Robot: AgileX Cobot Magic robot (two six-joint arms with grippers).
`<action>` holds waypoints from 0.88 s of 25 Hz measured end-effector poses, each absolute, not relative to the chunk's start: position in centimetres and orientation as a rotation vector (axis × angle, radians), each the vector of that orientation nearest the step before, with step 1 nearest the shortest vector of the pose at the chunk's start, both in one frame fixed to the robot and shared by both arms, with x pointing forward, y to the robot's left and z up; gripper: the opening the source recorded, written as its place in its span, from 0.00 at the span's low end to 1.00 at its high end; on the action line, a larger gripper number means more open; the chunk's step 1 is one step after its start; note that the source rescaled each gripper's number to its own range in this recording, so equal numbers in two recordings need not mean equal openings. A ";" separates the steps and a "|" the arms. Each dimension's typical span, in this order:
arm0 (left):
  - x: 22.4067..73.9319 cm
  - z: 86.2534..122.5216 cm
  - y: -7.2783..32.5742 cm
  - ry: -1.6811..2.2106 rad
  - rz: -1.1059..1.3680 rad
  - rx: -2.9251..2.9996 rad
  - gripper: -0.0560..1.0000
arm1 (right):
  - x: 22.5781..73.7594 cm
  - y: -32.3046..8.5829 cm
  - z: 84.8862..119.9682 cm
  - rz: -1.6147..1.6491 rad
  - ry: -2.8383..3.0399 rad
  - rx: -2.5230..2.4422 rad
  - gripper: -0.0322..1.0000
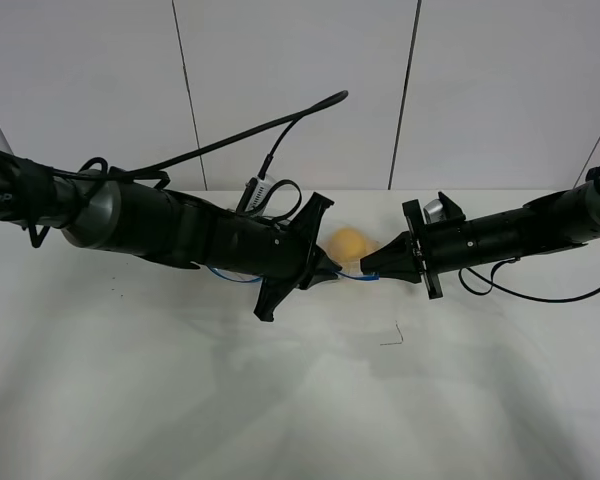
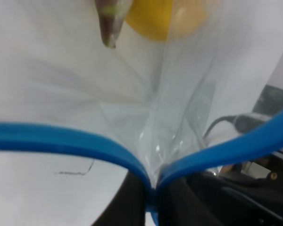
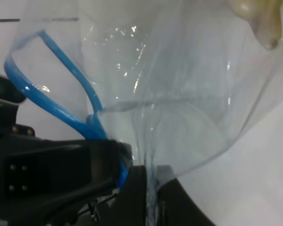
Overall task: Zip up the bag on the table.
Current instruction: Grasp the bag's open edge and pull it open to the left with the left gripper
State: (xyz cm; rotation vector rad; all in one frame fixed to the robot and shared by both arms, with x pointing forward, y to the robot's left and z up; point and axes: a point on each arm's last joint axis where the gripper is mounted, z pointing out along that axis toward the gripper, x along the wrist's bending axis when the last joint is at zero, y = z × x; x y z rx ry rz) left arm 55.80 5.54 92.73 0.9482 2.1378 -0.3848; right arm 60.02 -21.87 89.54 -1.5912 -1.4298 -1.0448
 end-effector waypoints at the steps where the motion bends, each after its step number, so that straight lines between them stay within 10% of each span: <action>1: 55.9 92.9 5.7 2.136 -0.381 0.943 0.05 | 60.0 -21.9 89.5 -1.046 -1.428 -1.592 0.03; 22: 59.5 95.4 17.0 2.148 -0.180 0.773 0.05 | 60.1 -21.8 89.6 -1.056 -1.416 -1.593 0.03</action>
